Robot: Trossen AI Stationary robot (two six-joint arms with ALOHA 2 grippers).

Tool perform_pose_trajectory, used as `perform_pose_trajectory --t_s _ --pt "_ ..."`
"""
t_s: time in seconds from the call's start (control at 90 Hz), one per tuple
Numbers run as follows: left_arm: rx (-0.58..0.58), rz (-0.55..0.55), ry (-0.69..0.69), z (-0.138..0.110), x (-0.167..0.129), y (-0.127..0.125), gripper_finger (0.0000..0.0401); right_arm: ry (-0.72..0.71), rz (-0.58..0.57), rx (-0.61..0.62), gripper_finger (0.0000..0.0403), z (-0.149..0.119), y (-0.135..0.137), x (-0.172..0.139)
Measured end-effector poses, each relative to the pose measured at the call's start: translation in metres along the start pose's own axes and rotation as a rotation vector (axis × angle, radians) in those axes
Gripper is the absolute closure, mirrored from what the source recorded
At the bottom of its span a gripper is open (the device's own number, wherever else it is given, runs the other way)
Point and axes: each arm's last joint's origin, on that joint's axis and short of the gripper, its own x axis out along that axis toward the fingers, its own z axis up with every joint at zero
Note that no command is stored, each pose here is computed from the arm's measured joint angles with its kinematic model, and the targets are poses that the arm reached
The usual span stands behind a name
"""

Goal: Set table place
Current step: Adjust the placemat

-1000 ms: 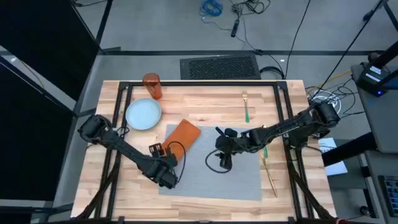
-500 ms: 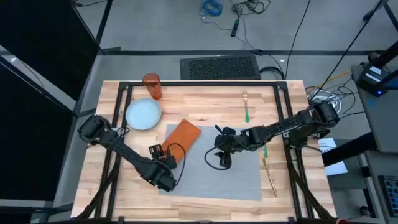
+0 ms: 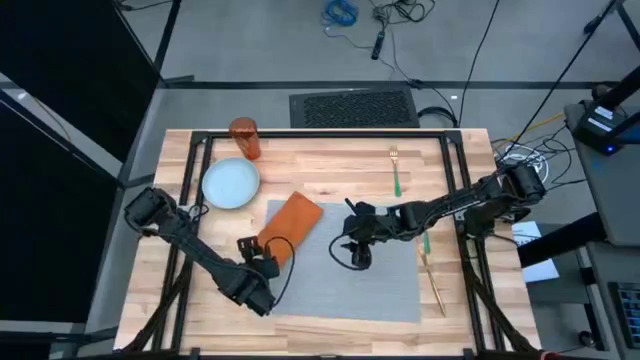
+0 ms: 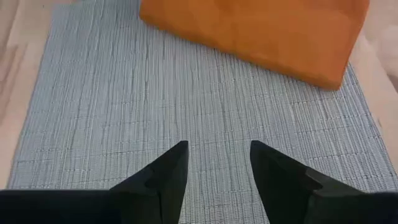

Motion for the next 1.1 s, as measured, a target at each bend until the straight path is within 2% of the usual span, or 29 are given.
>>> perform_pose_trajectory --t_s 0.122,0.444,0.644,1.1 --pt "-0.009 0.026 0.011 -0.007 0.007 0.002 0.0159 0.0 0.0 0.0 0.0244 0.0 0.0 0.0" --pt "0.014 0.114 -0.039 -0.004 0.014 0.01 0.0159 -0.025 0.024 0.001 0.0244 0.003 0.001 0.0" --pt "0.01 0.1 -0.01 -0.01 0.026 0.014 0.0159 -0.045 0.044 0.003 0.0244 0.005 0.002 0.0" --pt "0.036 0.111 -0.02 -0.006 0.027 0.016 0.0159 -0.047 0.044 0.015 0.0244 0.005 0.002 0.0"
